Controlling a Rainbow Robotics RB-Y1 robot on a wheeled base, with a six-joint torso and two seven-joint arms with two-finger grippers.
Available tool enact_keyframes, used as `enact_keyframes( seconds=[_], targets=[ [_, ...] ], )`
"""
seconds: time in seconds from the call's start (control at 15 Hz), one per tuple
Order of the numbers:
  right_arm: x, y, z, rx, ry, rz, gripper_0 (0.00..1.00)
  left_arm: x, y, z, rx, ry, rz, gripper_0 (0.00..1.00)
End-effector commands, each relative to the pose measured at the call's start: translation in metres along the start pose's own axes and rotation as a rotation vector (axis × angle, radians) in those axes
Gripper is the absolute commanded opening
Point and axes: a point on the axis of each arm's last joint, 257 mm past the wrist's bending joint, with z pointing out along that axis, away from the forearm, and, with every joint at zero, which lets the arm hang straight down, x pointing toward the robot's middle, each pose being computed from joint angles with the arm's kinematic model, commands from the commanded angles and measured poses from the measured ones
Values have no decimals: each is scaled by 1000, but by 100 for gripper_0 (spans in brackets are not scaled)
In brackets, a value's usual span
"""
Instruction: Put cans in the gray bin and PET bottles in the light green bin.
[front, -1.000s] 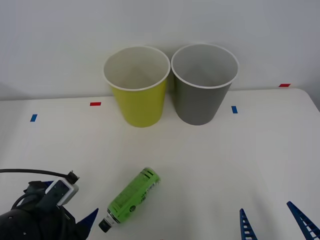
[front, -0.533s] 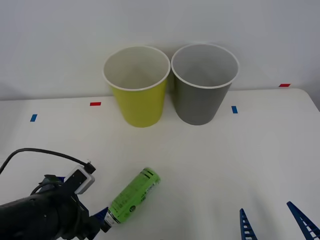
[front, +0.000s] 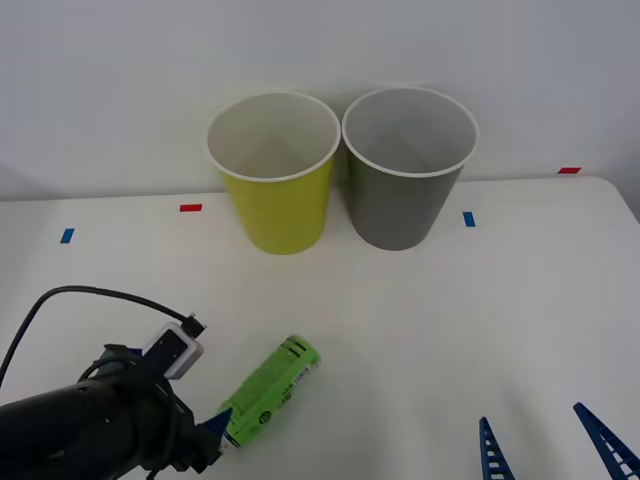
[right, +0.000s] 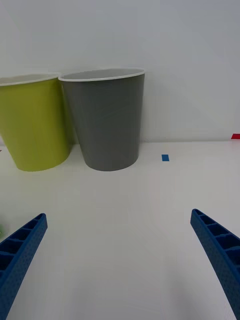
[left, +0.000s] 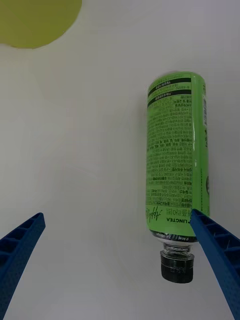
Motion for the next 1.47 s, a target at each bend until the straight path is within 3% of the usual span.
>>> enact_keyframes(
  seconds=[0.07,0.2,0.47,0.73,0.93,1.0,1.07,1.47],
  targets=[
    [0,0,0,0,0,0,100,-7,7,-1,-13,-13,-60,100],
    [0,0,0,0,0,0,100,-10,-3,-2,33,-6,-81,100],
    [0,0,0,0,0,0,100,-19,8,-4,19,-10,-27,100],
    [0,0,0,0,0,0,100,-28,-2,1,45,33,-55,100],
    [0,0,0,0,0,0,100,-35,-17,9,27,60,-20,100],
    [0,0,0,0,0,0,100,-39,-26,13,42,64,-64,100],
    [0,0,0,0,0,0,100,-37,-30,19,49,79,-75,100],
    [0,0,0,0,0,0,100,-49,-28,35,59,105,-94,100]
  ],
)
